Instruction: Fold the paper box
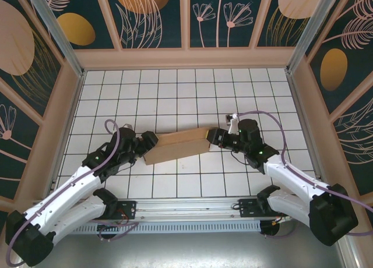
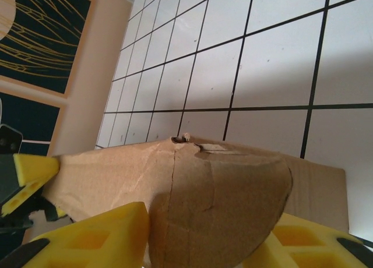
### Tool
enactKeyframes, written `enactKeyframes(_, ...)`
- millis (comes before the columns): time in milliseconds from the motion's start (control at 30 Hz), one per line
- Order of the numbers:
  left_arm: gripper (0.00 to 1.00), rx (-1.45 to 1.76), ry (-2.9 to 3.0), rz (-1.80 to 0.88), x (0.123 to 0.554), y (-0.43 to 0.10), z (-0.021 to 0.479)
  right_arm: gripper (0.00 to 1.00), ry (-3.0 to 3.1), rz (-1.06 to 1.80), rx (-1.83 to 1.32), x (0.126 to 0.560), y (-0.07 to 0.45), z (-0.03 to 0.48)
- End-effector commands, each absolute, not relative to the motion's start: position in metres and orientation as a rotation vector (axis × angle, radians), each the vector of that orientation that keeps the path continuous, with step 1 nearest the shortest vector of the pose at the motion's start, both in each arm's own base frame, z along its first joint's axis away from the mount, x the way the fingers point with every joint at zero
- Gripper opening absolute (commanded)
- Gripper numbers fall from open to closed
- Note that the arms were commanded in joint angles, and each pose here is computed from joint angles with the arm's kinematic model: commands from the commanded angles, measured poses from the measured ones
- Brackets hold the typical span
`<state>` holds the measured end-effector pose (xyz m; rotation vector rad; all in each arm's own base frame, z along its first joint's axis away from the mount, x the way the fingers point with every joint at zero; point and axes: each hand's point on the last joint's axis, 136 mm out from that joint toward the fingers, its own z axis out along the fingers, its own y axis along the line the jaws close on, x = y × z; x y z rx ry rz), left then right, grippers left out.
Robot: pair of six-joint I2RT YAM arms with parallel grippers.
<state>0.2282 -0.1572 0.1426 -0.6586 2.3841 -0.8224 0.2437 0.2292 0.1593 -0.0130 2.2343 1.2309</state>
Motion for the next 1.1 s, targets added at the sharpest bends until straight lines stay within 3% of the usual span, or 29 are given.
enactKeyframes(0, 0.92, -0.538, 2.367, -0.932, 0.237, -0.182, 0.155, 0.44, 2.396, 1.420, -0.081, 0.200, 0.246, 0.134)
enactKeyframes(467, 0.89, -0.423, 2.243, -0.883, 0.302, -0.213, 0.210, 0.41, 2.267, 1.339, -0.072, 0.239, 0.249, 0.193)
enactKeyframes(1067, 0.87, -0.401, 2.016, -0.955, 0.382, -0.227, 0.247, 0.40, 2.123, 1.280, 0.011, 0.340, 0.225, 0.237)
